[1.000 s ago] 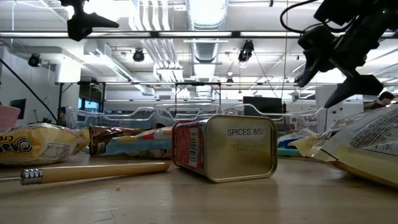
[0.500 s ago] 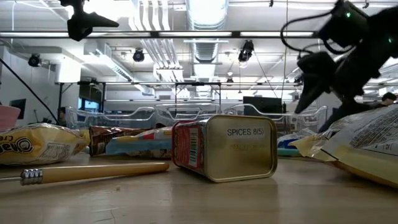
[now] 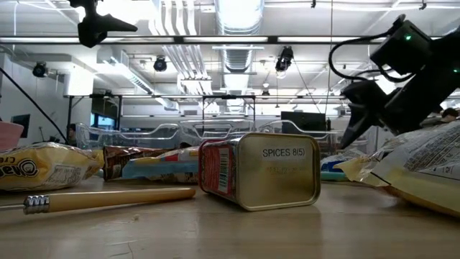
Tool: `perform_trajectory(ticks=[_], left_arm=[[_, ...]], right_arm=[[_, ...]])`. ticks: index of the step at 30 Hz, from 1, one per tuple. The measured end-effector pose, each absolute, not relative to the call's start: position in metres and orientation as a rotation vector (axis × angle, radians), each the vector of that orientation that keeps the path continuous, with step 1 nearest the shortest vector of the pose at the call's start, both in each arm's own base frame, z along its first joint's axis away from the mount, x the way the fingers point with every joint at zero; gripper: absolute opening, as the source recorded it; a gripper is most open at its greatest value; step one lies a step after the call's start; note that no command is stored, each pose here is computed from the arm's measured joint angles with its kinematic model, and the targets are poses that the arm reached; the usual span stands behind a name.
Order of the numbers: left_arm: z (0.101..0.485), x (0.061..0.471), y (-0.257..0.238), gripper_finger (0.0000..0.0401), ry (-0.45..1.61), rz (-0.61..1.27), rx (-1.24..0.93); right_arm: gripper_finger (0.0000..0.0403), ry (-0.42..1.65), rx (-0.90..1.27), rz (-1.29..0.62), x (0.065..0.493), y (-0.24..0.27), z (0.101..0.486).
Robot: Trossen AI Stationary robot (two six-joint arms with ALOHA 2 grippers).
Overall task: Pick & Place Food Item
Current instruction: Put the blue noodle pack into the right transparent bin
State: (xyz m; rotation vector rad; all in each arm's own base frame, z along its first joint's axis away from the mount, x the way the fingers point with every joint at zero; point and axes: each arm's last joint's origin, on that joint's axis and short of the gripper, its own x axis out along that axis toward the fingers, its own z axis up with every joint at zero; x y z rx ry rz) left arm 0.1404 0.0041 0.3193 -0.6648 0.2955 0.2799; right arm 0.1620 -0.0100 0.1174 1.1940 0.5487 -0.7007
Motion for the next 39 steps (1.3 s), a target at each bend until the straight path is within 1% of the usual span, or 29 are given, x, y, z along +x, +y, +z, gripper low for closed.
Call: perform_trajectory(ticks=[4,7,17,29,35,39], left_arm=[[0.319,0.140,0.004,0.0290,0.297,0.279,-0.662],[0.319,0.140,0.004,0.0290,0.297,0.280,-0.662],[0.319,0.140,0.004,0.0290,0.297,0.280,-0.662],[0.316,0.139,0.004,0.0290,0.326,0.290,-0.658],[0.316,0.139,0.004,0.0290,0.329,0.291,-0.658],[0.316,0.139,0.004,0.0290,0.329,0.291,-0.658]], right_arm=[[0.0348,0.583,1.156,-0.709,0.173,-0.010,0.119],[0.0330,0.611,1.139,-0.721,0.183,-0.011,0.118],[0.0213,0.656,1.151,-0.746,0.204,-0.011,0.116],[0.0073,0.653,1.153,-0.703,0.204,-0.010,0.123],[0.0025,0.639,1.150,-0.645,0.203,-0.009,0.131],[0.0019,0.611,1.151,-0.605,0.202,-0.009,0.139]])
